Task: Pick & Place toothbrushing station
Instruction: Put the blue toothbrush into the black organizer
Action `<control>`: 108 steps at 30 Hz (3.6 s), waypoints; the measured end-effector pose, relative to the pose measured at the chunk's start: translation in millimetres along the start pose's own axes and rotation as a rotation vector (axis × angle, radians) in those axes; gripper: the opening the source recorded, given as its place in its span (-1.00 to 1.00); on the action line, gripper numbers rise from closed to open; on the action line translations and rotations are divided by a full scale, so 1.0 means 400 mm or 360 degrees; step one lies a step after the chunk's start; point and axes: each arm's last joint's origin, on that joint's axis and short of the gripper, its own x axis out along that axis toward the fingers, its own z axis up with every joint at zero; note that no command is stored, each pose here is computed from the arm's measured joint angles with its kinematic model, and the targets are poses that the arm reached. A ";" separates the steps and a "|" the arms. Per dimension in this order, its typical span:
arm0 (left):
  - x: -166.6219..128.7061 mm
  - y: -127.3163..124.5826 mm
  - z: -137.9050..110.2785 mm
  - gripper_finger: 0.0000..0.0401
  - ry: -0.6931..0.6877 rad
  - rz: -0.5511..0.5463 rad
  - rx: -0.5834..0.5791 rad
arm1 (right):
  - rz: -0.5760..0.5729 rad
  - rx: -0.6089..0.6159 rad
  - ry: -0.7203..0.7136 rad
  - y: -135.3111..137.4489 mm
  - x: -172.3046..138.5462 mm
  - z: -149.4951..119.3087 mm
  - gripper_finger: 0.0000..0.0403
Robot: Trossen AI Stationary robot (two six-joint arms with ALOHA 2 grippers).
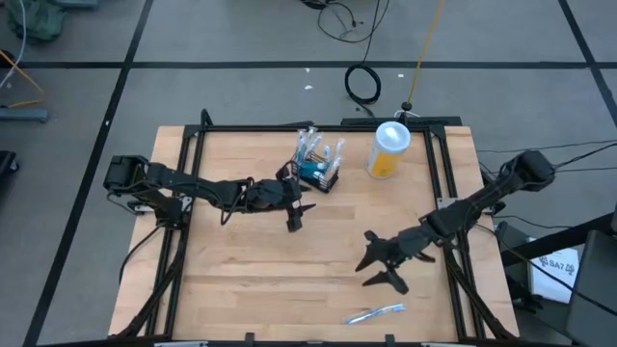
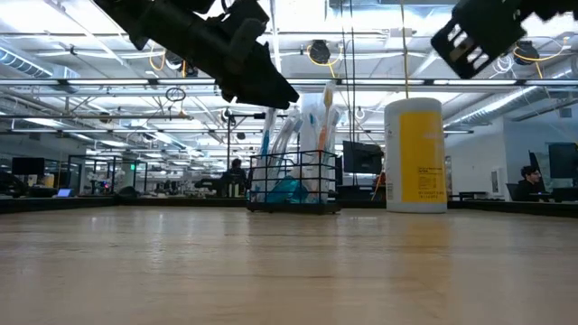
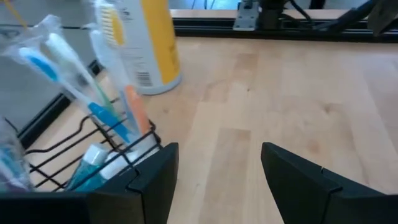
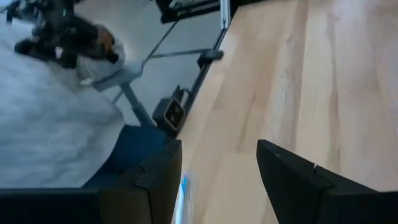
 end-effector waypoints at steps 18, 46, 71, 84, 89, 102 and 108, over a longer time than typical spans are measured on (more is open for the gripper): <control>-0.001 -0.005 0.000 0.18 0.0002 -0.0056 0.0006 | -0.0469 0.0246 0.1084 0.101 0.154 -0.086 0.01; -0.011 -0.044 -0.009 0.18 0.0059 -0.0239 -0.0097 | -0.0297 -0.0281 0.1466 0.117 0.183 -0.227 -0.72; -0.022 -0.216 0.003 0.18 -0.0152 -0.0800 -0.0810 | -0.0621 -0.2297 0.1247 -0.022 0.153 -0.016 -0.94; 0.132 -0.221 -0.143 0.18 -0.0057 -0.0558 -0.1309 | -0.0801 -0.2613 0.1242 -0.099 0.159 0.055 -0.94; 0.151 -0.186 -0.139 0.18 -0.0112 -0.0550 -0.1289 | -0.0816 -0.2652 0.1220 -0.102 0.160 0.063 -0.94; 0.162 -0.160 -0.137 -0.47 -0.0056 -0.0679 -0.1202 | -0.0817 -0.2650 0.1215 -0.102 0.161 0.064 -0.89; 0.163 -0.157 -0.138 -0.82 -0.0030 -0.0719 -0.1189 | -0.0831 -0.2607 0.1194 -0.102 0.161 0.064 -0.80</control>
